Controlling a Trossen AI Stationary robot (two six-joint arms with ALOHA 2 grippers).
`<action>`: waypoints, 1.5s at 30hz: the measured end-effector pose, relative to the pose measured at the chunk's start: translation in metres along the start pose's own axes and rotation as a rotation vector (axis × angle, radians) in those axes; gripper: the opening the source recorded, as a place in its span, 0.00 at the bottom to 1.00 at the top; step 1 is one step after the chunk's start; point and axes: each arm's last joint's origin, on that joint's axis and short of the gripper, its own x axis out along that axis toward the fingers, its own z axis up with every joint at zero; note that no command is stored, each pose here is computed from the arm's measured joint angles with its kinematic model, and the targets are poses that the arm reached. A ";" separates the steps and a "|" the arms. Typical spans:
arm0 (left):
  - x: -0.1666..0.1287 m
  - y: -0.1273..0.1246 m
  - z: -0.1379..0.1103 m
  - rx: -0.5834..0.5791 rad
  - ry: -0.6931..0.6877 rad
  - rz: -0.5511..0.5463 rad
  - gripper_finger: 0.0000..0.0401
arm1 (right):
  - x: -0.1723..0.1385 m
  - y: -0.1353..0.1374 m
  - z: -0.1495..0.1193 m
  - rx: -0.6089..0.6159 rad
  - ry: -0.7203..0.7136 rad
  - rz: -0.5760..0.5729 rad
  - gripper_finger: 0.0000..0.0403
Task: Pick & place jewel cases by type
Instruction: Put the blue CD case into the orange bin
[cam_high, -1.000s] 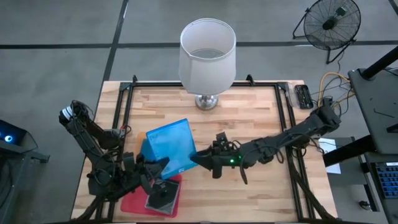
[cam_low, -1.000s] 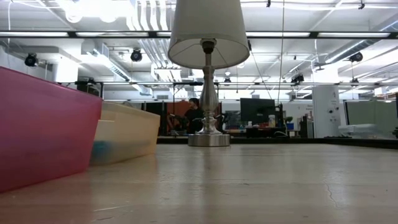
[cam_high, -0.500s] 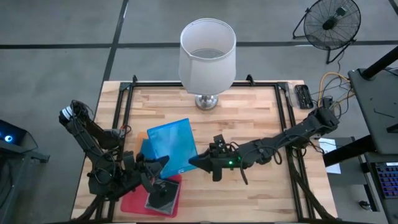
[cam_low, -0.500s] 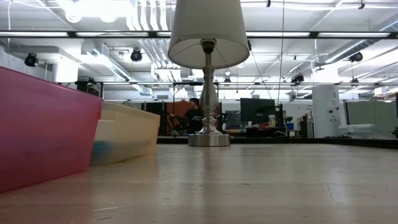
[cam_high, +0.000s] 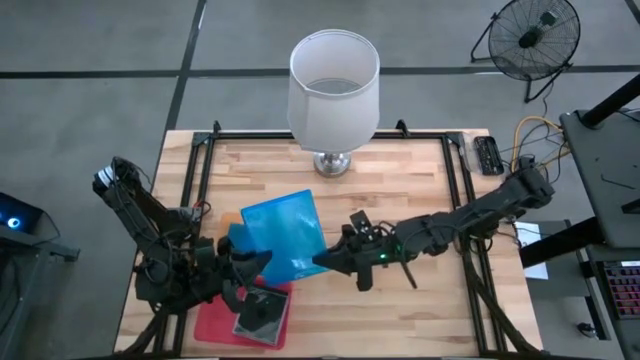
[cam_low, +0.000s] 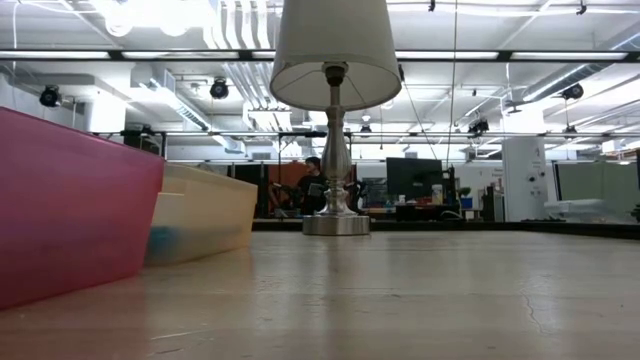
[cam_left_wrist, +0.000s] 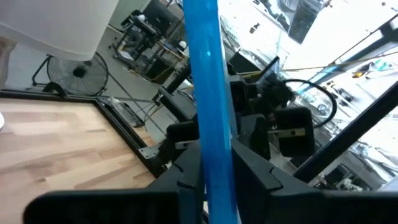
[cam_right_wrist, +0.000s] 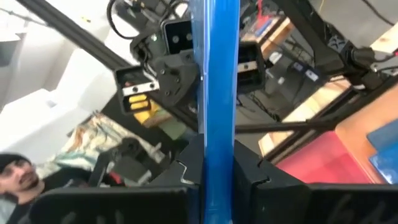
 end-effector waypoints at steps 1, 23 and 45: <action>0.000 0.000 0.000 0.007 0.001 0.001 0.12 | -0.004 0.002 0.001 -0.004 0.019 -0.003 0.06; 0.018 0.017 0.024 -0.099 0.291 -0.336 0.60 | -0.106 0.033 0.012 -0.089 0.517 -0.093 0.06; 0.033 0.043 0.018 -0.057 0.564 -0.266 0.60 | -0.050 -0.005 -0.009 0.004 0.682 -0.105 0.06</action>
